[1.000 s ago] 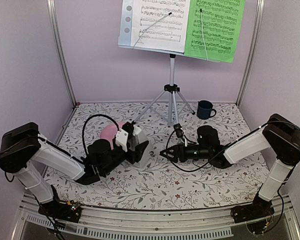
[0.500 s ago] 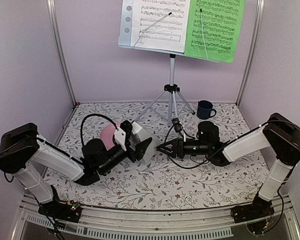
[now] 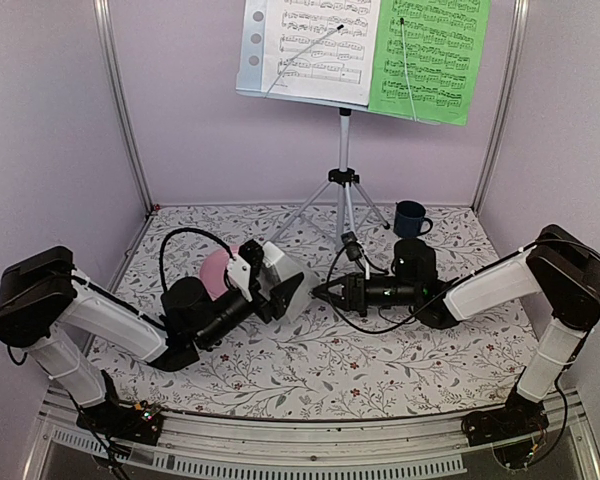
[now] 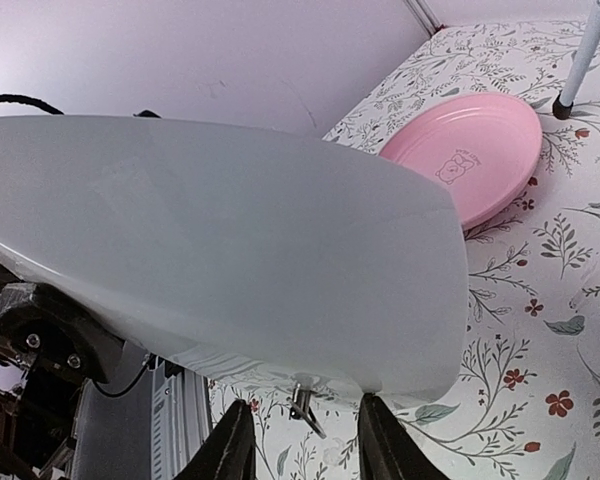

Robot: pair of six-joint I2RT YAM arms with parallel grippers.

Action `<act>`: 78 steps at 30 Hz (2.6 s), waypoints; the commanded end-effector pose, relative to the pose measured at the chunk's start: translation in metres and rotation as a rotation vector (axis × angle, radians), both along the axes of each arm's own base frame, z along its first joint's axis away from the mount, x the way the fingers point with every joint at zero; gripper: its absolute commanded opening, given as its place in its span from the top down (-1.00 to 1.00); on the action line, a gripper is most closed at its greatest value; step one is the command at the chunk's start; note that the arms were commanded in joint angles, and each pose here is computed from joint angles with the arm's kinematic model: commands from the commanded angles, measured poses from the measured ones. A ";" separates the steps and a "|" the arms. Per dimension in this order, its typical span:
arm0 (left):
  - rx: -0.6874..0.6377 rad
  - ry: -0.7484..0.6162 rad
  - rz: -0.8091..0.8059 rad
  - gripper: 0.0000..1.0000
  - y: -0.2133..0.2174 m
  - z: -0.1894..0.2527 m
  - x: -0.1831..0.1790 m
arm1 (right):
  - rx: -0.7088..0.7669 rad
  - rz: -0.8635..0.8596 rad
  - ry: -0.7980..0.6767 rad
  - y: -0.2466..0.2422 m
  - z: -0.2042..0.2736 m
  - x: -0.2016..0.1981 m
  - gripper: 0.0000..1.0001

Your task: Set up the instrument practice props

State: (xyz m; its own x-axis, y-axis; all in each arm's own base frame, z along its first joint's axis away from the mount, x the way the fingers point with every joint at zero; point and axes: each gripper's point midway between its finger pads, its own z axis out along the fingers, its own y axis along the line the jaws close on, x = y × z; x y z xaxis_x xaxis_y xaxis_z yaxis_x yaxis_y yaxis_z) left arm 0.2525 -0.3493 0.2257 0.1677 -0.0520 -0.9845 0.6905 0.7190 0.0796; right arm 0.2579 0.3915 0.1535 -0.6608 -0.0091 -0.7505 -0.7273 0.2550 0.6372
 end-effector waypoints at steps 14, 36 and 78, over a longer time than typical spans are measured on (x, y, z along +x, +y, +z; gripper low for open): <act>-0.174 -0.116 -0.020 0.74 0.001 0.062 -0.013 | -0.015 0.031 -0.020 0.016 0.002 -0.007 0.46; -0.194 -0.285 -0.065 0.77 0.011 0.073 -0.044 | 0.171 -0.082 0.148 -0.005 0.035 0.019 1.00; -0.066 0.061 0.041 0.91 -0.040 -0.008 0.031 | -0.040 -0.191 0.134 -0.063 -0.008 0.012 -0.97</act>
State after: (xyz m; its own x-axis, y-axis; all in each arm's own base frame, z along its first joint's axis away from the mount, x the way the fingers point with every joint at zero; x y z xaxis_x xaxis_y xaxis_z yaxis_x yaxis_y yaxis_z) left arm 0.2740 -0.3784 0.1836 0.0839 0.0246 -0.9962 0.6646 0.7435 0.0743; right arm 0.2637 0.3368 0.1448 -0.7983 0.1255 -0.5891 -0.5286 0.3229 0.7851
